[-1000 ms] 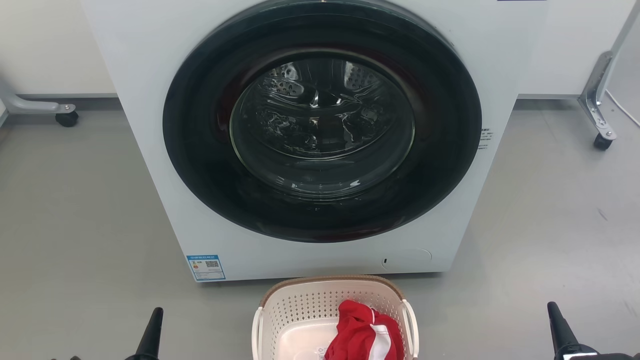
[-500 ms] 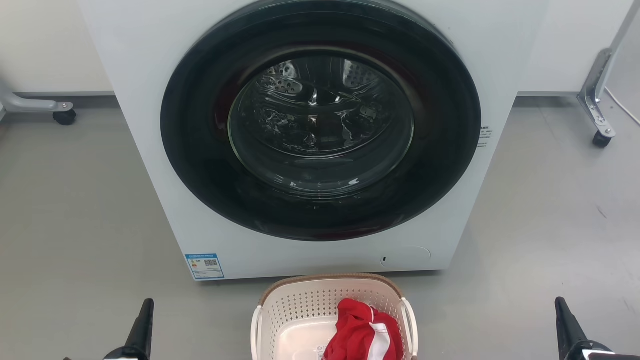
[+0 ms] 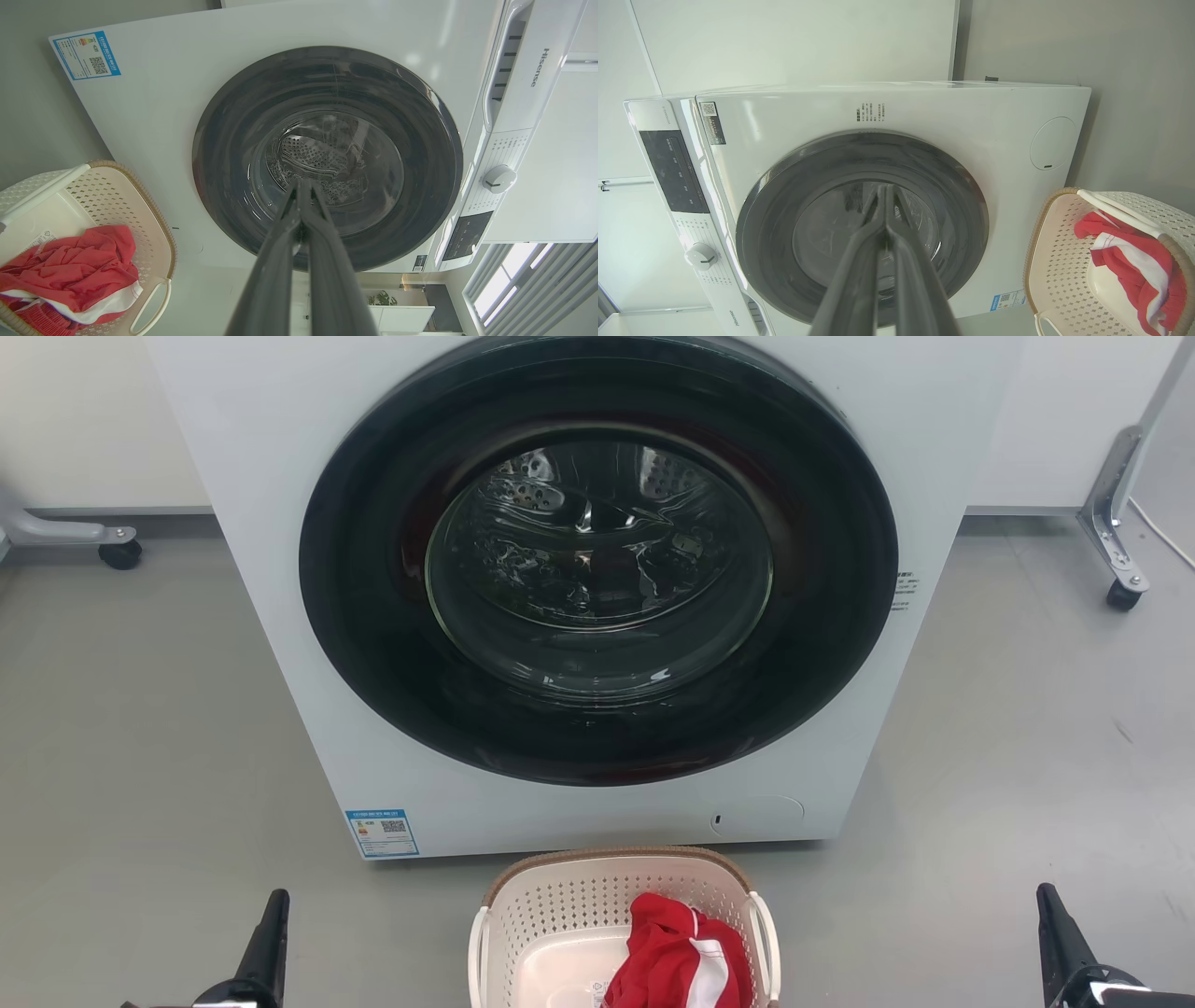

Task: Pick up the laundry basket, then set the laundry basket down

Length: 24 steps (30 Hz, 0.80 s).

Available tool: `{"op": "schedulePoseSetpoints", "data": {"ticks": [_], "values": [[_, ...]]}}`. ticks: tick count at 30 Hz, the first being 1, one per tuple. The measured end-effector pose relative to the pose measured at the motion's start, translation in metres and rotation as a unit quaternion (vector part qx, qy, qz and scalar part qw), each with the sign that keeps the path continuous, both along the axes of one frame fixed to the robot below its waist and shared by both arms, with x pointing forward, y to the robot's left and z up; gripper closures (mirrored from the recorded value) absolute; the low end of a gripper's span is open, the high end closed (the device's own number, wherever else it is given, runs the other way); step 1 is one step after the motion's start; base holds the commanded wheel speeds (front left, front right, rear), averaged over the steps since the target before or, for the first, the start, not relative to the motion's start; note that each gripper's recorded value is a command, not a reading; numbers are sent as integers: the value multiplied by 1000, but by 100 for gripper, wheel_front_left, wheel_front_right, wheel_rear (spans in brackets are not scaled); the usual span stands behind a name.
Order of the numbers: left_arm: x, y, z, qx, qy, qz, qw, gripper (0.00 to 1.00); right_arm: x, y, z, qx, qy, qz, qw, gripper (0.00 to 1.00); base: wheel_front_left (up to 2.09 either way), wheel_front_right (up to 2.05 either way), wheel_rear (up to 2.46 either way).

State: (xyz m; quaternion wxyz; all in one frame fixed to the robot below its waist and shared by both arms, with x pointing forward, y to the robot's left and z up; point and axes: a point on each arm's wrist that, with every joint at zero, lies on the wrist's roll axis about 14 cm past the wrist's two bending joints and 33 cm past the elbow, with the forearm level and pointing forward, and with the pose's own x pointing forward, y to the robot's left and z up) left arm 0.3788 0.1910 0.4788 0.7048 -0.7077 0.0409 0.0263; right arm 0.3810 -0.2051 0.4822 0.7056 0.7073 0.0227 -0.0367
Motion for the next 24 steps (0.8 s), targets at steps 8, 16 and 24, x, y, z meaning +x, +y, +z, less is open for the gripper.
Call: {"op": "schedulePoseSetpoints", "data": {"ticks": [8,16,24], "values": [[0,0,0,0,0,0,1000,100,0,0,0,0,0,0,1000,100,0,0,0],[0,0,0,0,0,0,1000,100,0,0,0,0,0,0,1000,100,0,0,0],[0,0,1,0,-3,0,1000,100,0,0,0,0,0,0,1000,100,0,0,0]]}}
